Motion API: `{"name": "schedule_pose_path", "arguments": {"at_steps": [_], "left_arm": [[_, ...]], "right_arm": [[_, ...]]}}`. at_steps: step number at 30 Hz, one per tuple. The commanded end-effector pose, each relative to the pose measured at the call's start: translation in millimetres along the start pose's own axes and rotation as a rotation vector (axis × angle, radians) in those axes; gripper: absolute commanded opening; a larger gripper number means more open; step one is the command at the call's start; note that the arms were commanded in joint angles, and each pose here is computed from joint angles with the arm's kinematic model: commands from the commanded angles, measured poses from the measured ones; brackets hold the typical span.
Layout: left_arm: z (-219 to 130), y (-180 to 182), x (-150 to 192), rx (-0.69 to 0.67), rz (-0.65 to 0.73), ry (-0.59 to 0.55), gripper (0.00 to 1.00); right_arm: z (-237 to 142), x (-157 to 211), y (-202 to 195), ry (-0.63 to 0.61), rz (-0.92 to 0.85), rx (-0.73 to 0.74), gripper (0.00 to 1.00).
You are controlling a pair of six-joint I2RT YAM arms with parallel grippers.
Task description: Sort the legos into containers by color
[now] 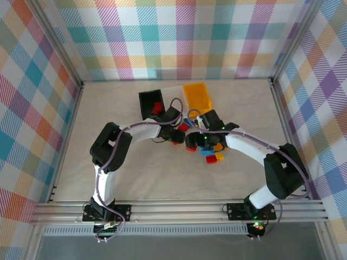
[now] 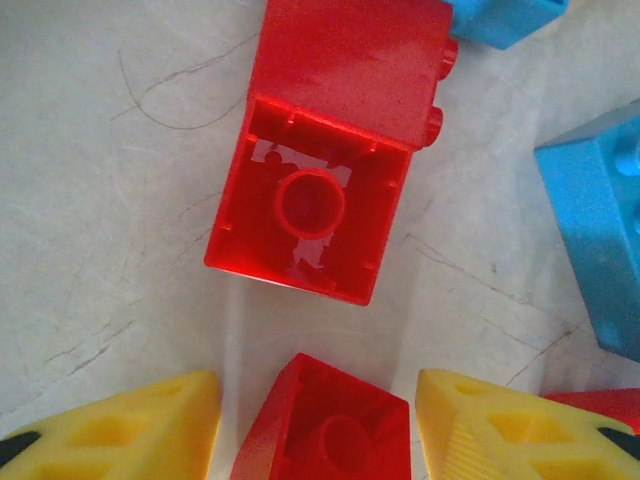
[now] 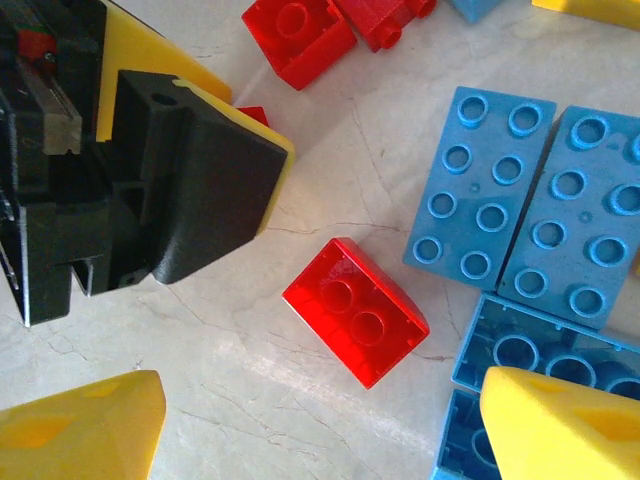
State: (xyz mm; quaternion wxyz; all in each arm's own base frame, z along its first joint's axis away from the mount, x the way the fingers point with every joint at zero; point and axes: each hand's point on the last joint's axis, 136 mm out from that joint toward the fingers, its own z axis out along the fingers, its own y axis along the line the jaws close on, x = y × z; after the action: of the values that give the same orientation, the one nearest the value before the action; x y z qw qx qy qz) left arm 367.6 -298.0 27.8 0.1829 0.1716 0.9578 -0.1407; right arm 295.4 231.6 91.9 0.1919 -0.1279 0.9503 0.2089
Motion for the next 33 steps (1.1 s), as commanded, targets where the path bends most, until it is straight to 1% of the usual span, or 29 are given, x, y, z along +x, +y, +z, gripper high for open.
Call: {"name": "schedule_pose_path", "arguments": {"at_steps": [1,7,11,22,28,33], "left_arm": [[4,1,15,0.025,-0.021,0.037,0.5],[-5,10,31,-0.011,-0.037,0.057,0.46],[-16,13,32,-0.028,-0.043,0.043,0.44],[-47,16,12,-0.049,-0.055,-0.01,0.43],[-73,24,-13,-0.071,-0.053,-0.059,0.43],[-97,43,-37,-0.078,-0.085,-0.099,0.43]], "right_arm": [[-3,-1,-1,-0.016,-0.005,0.004,0.83],[1,-4,3,-0.018,0.007,-0.019,0.82],[2,-3,4,-0.019,0.017,-0.029,0.82],[-4,-1,6,-0.036,0.02,-0.037,0.82],[-4,-1,8,-0.037,0.017,-0.042,0.82],[-5,-2,9,-0.039,0.016,-0.044,0.82]]}}
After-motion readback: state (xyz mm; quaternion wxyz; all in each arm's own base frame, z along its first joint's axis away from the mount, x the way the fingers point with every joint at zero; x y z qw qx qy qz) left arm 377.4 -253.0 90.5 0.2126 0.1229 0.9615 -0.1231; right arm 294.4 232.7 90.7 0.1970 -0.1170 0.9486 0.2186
